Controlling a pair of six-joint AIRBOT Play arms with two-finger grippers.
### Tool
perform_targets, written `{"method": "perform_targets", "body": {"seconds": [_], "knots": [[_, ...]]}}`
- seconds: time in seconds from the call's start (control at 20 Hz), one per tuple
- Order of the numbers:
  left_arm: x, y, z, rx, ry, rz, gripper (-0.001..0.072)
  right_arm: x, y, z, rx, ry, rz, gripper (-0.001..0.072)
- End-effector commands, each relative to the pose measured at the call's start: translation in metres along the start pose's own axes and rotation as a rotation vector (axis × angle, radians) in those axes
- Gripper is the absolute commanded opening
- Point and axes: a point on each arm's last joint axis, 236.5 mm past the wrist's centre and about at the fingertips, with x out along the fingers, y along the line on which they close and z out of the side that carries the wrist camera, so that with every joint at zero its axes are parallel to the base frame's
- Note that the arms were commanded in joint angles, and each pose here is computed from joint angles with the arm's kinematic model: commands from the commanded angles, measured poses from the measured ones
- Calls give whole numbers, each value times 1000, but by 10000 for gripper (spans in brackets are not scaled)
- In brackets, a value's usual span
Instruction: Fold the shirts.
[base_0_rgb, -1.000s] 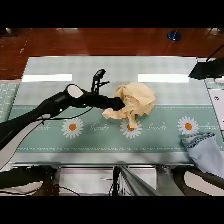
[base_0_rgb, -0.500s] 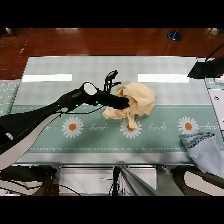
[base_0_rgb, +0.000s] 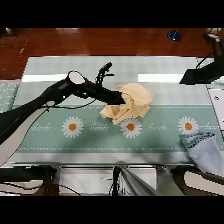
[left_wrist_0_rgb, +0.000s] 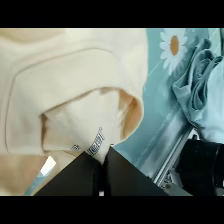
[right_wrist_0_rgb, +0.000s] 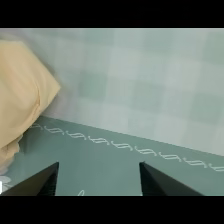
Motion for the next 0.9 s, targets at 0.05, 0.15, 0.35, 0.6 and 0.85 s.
{"method": "perform_targets", "body": {"seconds": [0.05,0.15,0.35,0.6,0.85], "knots": [[-16,-7,1,8,3,-19,23,54,38,-20,28,77,230,576],[-16,-10,-6,9,34,-34,24,77,40,-19,65,53,265,575],[-18,-15,-17,9,79,-56,23,113,56,-18,171,52,386,574],[-18,-16,-20,8,94,-63,23,158,89,-26,195,126,462,573],[-21,-21,-23,16,106,-71,22,189,138,-34,161,173,506,289]]}}
